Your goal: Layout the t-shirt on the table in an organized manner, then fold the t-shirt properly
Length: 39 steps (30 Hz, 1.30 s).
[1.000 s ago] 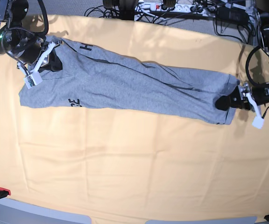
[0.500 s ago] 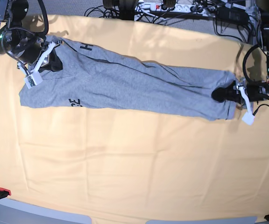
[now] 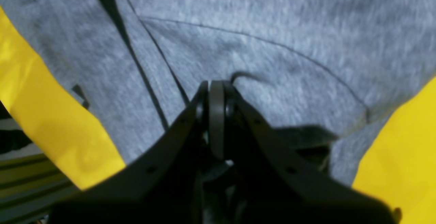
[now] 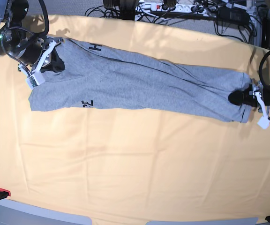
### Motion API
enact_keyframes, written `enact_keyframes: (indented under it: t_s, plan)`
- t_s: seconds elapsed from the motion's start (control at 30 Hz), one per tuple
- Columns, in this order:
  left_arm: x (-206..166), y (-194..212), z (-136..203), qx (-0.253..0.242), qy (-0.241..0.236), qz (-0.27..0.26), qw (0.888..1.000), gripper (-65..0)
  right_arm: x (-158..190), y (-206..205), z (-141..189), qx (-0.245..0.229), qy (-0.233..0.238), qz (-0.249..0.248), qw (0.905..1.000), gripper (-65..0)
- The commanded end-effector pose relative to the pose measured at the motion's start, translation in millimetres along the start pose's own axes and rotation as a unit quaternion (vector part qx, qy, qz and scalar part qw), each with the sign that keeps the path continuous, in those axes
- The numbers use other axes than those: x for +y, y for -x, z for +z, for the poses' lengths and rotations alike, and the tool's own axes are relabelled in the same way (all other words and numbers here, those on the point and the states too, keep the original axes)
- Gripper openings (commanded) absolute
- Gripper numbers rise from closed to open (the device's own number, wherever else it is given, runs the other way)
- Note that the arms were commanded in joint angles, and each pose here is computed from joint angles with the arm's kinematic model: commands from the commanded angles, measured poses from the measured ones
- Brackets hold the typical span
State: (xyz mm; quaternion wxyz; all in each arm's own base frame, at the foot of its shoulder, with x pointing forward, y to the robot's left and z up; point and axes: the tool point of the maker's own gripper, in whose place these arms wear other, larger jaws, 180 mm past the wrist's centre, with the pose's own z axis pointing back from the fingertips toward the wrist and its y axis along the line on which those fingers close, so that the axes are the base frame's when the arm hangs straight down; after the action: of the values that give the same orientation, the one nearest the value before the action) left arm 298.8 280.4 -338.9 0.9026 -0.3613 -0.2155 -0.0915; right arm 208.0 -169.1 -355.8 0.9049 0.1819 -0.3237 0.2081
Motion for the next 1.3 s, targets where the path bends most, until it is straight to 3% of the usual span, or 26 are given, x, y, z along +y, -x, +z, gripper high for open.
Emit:
enact_keyframes:
  t_s: [0.0, 0.4, 0.6, 0.77, 1.27]
  plan:
    - [-0.3, -17.3, 14.7, -0.022, -0.008, -0.012, 1.0, -65.0, 0.1, -12.1, 5.1, -0.019, 0.001, 0.015, 0.9997, -65.0]
    - [1.4, -18.8, 19.5, -0.022, -0.014, -0.014, 1.0, -65.0, -5.5, -44.3, 6.6, -0.064, 0.01, 0.035, 0.9973, -65.0]
    - [1.6, -27.7, 26.7, -0.028, -0.02, -0.022, 0.999, -65.0, -20.0, -33.8, 5.5, -0.03, 0.047, 0.052, 0.9971, -65.0]
    - [-1.7, -45.9, 34.0, -0.044, -0.024, -0.037, 0.998, -65.0, -17.8, -30.5, 4.9, -0.029, 0.044, 0.048, 0.9974, -65.0]
    - [-2.1, -47.8, 38.8, -0.043, -0.029, -0.044, 0.998, -65.0, -5.7, -30.1, -9.6, -0.05, 0.054, 0.025, 0.997, -65.0]
